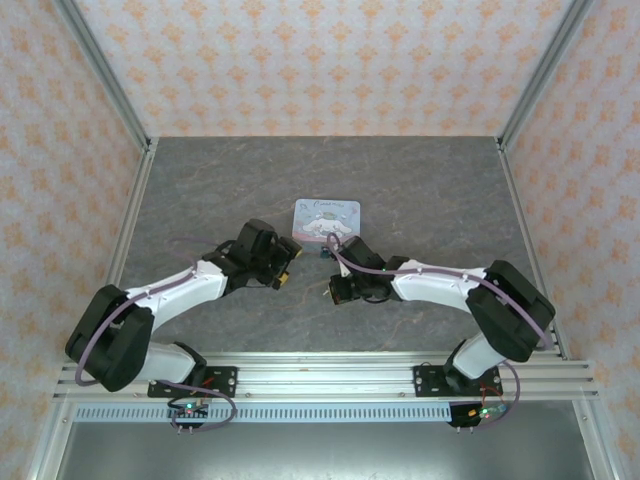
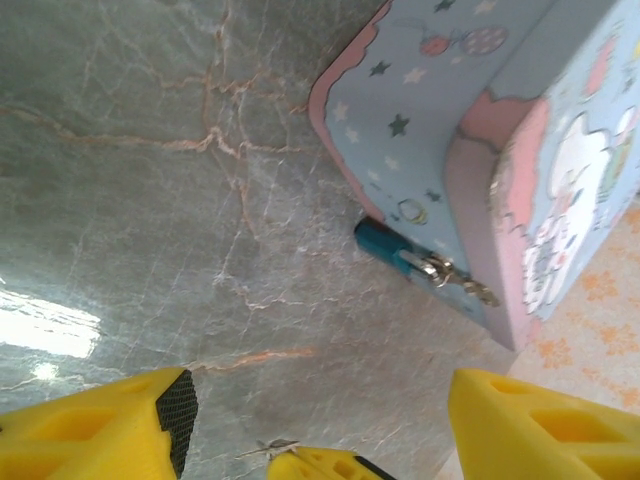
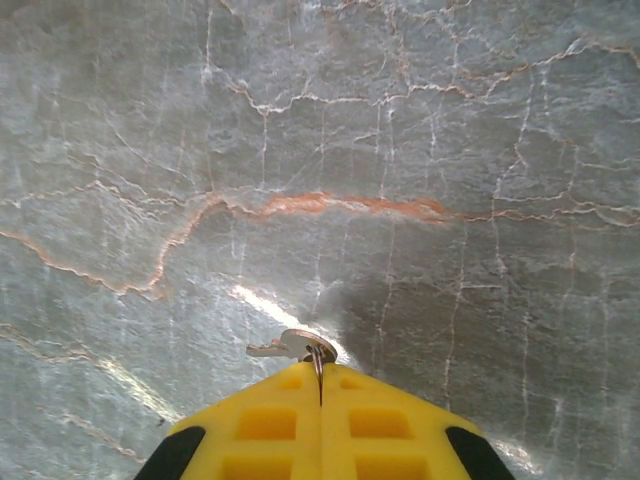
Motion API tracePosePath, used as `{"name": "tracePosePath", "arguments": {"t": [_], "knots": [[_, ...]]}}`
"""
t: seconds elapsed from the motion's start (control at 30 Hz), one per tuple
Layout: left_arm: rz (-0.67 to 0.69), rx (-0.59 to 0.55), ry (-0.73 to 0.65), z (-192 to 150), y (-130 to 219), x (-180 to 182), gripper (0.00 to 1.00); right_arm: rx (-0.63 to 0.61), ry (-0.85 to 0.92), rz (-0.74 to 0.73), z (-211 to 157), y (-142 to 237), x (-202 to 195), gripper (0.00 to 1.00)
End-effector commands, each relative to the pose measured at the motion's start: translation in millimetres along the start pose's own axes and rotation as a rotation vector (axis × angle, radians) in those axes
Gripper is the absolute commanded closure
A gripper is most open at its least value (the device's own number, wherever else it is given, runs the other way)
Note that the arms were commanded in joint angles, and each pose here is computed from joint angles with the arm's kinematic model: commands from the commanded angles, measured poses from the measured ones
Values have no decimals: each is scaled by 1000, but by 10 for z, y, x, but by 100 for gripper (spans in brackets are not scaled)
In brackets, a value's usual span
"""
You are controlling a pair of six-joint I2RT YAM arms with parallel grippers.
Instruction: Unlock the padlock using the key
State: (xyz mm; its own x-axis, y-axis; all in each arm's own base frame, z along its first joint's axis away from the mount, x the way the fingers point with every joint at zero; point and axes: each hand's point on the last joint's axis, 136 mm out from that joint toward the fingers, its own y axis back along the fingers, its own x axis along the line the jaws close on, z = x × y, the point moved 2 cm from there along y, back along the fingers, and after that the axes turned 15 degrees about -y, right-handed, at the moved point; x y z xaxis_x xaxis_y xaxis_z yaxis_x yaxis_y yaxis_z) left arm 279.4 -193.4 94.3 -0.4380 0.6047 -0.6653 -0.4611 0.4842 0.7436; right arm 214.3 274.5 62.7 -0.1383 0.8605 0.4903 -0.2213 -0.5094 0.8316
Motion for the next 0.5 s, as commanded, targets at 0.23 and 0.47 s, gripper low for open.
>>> {"name": "tracePosePath", "arguments": {"t": [0.23,0.47], "knots": [[-29,58,-41,-220,-194,-96,36,-76,-137,109,159,159,115,100],[-64,66,-45,-298,-262,-179,44,-105,-268,186,264,210,138,100]]}}
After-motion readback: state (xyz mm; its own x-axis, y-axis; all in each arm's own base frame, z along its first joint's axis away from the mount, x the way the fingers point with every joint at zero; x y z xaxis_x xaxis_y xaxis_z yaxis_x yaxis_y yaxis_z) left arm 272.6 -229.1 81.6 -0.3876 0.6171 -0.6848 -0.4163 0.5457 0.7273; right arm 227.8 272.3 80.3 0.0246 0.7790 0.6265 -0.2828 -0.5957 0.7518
